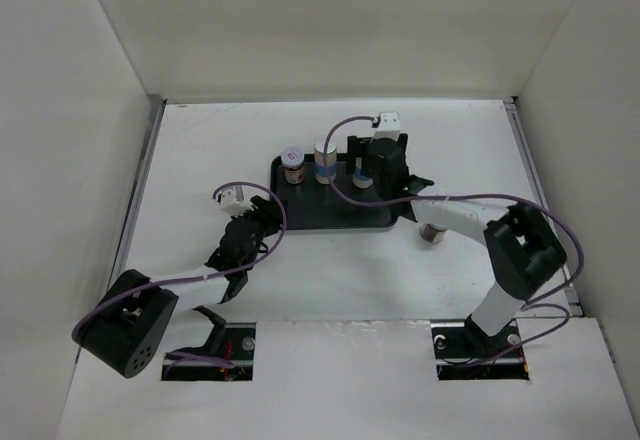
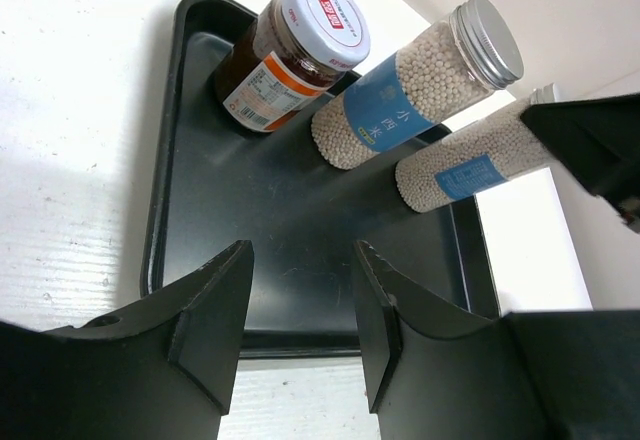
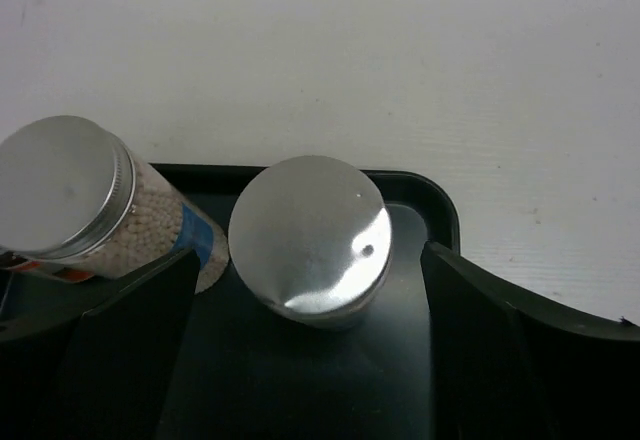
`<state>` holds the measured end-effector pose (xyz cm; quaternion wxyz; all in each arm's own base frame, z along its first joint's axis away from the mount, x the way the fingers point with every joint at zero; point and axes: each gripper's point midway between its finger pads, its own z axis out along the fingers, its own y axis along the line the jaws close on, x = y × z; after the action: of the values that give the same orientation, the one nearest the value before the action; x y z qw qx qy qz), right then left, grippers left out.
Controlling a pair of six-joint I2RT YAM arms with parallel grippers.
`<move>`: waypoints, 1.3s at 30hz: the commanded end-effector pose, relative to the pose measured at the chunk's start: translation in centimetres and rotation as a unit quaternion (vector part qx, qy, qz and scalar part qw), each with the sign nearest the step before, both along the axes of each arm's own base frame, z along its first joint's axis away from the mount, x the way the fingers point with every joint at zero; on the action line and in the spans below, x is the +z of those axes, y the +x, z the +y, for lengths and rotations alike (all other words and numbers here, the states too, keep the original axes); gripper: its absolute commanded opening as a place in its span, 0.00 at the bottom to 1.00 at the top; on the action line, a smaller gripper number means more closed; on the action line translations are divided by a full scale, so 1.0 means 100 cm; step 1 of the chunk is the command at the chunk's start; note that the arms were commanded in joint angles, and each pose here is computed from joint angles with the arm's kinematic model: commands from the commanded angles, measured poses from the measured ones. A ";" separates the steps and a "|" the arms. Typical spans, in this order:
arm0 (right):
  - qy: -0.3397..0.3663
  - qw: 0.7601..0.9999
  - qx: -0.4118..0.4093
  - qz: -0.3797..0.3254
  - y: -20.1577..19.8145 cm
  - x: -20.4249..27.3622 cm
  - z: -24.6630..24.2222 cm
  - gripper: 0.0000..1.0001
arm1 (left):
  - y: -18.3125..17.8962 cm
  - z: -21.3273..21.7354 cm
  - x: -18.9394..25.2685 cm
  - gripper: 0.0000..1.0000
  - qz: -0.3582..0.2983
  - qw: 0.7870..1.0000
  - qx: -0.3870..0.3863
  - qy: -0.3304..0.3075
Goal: Organize the condiment bottles
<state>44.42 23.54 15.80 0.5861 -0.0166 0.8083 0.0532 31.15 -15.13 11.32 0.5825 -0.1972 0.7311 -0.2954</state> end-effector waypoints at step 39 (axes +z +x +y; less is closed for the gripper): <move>0.064 0.993 -0.097 -0.032 -0.127 0.048 -0.083 0.50 | 0.000 -0.026 0.025 0.86 -0.039 0.998 -0.034 -0.019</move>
<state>29.25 11.40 12.42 0.5334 0.0847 0.8414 -0.0168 30.51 -16.64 10.32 0.5666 -0.1780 0.7447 -0.3044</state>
